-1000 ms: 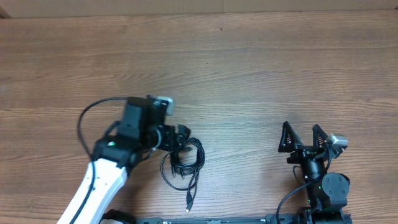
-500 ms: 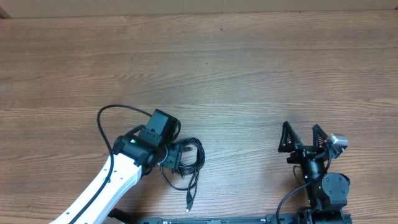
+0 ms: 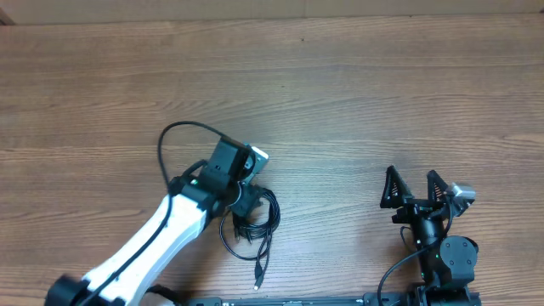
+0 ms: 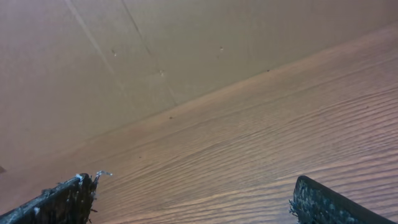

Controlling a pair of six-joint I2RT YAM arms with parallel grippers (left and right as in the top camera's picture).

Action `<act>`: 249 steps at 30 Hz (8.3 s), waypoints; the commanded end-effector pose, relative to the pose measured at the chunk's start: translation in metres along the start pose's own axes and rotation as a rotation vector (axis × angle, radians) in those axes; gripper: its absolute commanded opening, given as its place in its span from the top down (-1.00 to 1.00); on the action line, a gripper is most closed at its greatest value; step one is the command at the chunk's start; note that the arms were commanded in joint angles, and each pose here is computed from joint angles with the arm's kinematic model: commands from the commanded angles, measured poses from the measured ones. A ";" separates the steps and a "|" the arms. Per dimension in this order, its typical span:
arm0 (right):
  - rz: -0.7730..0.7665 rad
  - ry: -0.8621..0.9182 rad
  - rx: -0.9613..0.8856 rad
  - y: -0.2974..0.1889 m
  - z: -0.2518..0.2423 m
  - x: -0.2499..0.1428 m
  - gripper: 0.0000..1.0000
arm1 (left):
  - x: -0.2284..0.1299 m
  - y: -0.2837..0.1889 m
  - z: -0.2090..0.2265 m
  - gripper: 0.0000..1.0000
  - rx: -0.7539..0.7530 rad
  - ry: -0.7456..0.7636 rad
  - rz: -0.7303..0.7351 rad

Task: Untangle cables
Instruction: 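Lower the left gripper onto the cable coil and close on it, then lift the gripped cable coil with the left gripper and shift it right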

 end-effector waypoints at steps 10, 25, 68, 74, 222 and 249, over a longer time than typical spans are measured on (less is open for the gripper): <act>0.008 0.007 0.003 0.001 -0.001 -0.004 -1.00 | -0.010 0.054 -0.005 -0.17 -0.072 0.225 0.111; 0.008 0.007 0.003 0.001 -0.001 -0.004 -1.00 | 0.049 0.029 0.010 0.74 -0.003 -0.032 -0.097; 0.008 0.007 0.003 0.001 -0.001 -0.004 -1.00 | 0.046 0.037 0.015 0.92 0.019 -0.277 -0.042; 0.008 0.007 0.003 0.001 -0.001 -0.004 -1.00 | 0.046 0.031 0.015 0.91 0.019 -0.277 -0.044; 0.008 0.007 0.003 0.001 -0.001 -0.004 -1.00 | 0.056 -0.040 -0.004 0.92 -0.142 -0.871 -0.061; 0.008 0.007 0.003 0.001 -0.001 -0.004 -1.00 | 0.121 -0.188 -0.001 0.92 -0.186 -0.393 -0.219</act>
Point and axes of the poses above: each gripper's point midway between its finger pads, its own y axis out along the fingers, its own z axis along the line the jaws close on, x = y × z, the point moved 4 cm from there along -y, back along the fingers, and after that the axes turned 9 degrees about y, right-handed, at the moved point
